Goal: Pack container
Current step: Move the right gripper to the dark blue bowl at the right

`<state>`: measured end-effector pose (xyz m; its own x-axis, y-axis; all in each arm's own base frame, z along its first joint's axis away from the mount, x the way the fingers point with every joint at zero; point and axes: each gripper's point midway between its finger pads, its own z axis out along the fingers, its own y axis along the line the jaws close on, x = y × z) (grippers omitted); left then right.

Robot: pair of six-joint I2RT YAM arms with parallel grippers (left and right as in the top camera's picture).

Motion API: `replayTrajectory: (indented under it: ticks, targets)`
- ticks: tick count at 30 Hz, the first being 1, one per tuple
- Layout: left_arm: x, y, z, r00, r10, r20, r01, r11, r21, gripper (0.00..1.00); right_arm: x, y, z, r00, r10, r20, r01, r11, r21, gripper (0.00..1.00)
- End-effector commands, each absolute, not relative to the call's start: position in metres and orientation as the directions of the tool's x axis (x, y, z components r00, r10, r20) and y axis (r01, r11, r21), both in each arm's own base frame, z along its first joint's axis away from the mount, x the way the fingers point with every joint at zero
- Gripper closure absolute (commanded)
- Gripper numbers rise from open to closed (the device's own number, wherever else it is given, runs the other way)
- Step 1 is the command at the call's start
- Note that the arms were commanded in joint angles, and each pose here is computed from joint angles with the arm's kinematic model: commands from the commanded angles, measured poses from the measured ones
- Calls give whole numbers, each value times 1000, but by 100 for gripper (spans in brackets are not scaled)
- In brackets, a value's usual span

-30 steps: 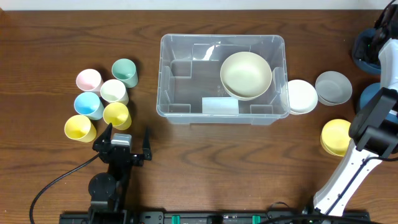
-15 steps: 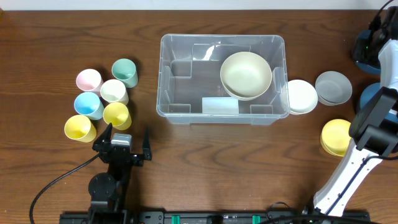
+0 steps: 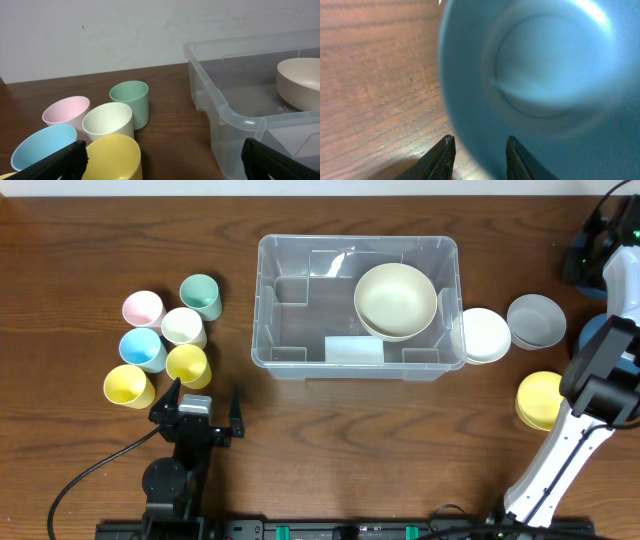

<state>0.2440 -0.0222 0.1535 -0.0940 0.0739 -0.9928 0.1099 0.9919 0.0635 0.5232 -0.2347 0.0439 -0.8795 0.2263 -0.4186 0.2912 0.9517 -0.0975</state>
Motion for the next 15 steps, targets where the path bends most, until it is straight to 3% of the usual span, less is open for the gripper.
replayTrajectory:
  ticks: [1,12,15]
  targets:
    - [243,-24,139,-137,78,-987,126,990,61,2,519,-237,21,-894,231,-383,286,954,-93,66]
    - [243,-24,139,-137,78,-987,126,990,61,2,521,-247,28,-860,300,-414,372,922,-106,97]
    - [243,-24,139,-137,78,-987,126,990,61,2,524,-248,38,-841,328,-430,402,911,-92,99]
